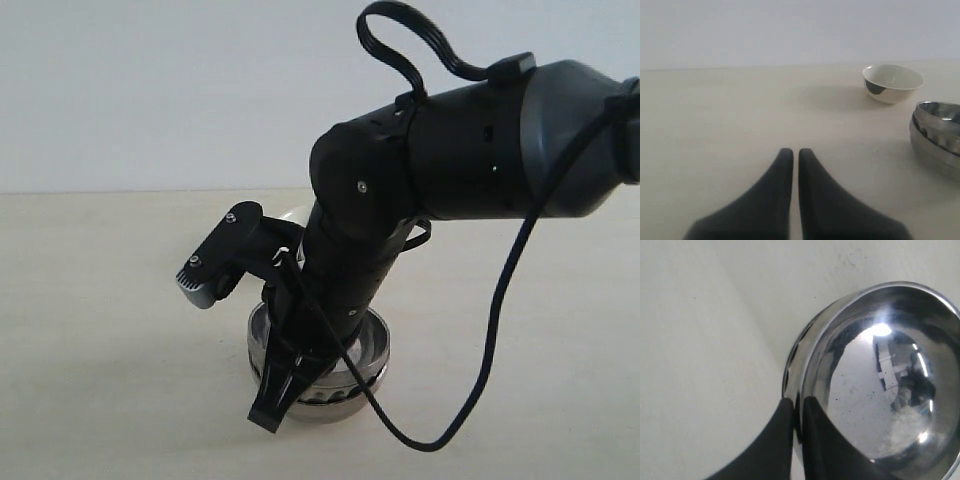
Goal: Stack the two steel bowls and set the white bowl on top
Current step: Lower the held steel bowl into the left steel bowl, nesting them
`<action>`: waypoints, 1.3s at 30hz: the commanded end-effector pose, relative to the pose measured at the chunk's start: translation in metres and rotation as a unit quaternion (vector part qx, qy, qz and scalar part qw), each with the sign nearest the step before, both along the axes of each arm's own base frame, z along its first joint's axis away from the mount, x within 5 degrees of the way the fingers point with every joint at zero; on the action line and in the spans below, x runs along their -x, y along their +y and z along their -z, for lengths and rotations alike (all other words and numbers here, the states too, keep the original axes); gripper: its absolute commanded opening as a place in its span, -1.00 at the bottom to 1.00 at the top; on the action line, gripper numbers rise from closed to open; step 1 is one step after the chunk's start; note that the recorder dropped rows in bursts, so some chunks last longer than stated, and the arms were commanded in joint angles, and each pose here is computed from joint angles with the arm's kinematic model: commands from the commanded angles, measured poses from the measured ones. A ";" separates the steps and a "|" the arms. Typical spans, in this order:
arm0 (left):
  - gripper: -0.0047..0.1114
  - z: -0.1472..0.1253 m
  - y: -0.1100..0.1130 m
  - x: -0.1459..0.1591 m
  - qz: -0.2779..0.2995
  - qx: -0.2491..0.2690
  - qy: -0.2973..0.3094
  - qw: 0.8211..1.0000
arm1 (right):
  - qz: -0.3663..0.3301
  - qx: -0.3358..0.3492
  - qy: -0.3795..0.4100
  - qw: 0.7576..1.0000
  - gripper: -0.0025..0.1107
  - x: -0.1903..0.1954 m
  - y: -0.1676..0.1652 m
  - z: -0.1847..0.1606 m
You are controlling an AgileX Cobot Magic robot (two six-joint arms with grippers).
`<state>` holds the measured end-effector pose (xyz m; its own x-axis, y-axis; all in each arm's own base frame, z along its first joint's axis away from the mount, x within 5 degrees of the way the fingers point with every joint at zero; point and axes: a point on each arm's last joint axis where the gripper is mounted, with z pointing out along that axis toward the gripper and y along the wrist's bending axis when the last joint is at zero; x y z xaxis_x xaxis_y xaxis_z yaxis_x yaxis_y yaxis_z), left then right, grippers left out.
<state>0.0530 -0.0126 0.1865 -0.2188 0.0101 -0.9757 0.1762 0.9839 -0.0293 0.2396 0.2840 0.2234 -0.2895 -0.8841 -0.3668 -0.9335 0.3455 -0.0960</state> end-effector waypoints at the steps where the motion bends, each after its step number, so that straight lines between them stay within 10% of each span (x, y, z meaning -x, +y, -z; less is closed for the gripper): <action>1: -0.85 0.001 0.000 0.000 -0.002 0.003 0.000 1.000 | -0.002 0.003 -0.001 1.000 -0.96 0.000 -0.002 0.000; 39: -0.85 0.001 0.000 0.000 -0.002 0.003 0.000 1.000 | -0.008 -0.007 -0.003 1.000 -0.96 0.001 -0.001 0.001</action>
